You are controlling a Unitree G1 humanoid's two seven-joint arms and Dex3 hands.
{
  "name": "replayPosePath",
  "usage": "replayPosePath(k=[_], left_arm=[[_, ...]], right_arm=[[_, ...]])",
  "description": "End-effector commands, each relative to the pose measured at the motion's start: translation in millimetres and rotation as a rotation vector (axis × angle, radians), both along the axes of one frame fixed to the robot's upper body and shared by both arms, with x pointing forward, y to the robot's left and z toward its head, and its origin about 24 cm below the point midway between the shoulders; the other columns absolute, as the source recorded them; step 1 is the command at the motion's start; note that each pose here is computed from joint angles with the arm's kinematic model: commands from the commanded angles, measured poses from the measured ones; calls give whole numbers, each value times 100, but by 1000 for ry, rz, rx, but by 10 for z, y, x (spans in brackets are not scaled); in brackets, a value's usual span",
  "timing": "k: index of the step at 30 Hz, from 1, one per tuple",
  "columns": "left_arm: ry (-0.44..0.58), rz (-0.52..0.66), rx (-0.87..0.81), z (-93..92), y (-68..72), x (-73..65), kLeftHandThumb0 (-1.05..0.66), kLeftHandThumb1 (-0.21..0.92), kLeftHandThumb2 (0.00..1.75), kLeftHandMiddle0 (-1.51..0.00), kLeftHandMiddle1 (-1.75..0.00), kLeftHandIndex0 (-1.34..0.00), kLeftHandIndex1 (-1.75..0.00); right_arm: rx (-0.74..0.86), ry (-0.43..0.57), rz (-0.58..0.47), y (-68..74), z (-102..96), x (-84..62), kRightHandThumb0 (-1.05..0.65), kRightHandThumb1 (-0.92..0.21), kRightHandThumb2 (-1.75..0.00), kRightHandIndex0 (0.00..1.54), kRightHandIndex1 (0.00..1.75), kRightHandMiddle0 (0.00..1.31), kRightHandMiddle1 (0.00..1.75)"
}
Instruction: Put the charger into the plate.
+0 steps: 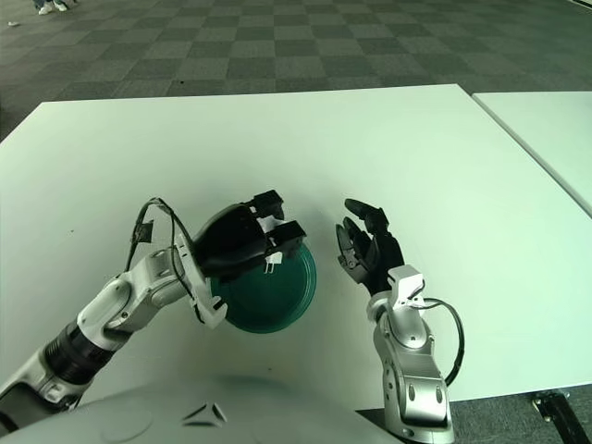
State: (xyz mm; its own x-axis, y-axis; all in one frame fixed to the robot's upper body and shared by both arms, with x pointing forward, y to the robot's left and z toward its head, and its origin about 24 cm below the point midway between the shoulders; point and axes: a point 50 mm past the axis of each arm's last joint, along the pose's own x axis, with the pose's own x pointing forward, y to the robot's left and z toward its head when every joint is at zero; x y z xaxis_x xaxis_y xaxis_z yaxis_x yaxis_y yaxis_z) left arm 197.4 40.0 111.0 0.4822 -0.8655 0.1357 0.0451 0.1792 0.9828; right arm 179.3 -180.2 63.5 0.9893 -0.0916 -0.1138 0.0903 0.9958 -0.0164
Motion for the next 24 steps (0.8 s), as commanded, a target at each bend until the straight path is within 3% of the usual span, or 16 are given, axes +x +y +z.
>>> replayPosePath(k=[1, 21, 24], left_arm=[[-8, 26, -24, 15, 19, -6, 0, 8, 156, -81, -166, -56, -175], [44, 52, -45, -53, 20, 8, 0, 6, 160, -81, -168, -59, -175], [78, 54, -37, -70, 16, 8, -1, 6, 156, -78, -173, -67, -161]], right_arm=[[0, -12, 1, 12, 34, 11, -56, -87, -55, 29, 0, 0, 84], [0, -12, 1, 20, 39, 35, -56, -87, -54, 29, 0, 0, 84], [0, -12, 1, 22, 40, 38, -56, -87, -54, 29, 0, 0, 84]])
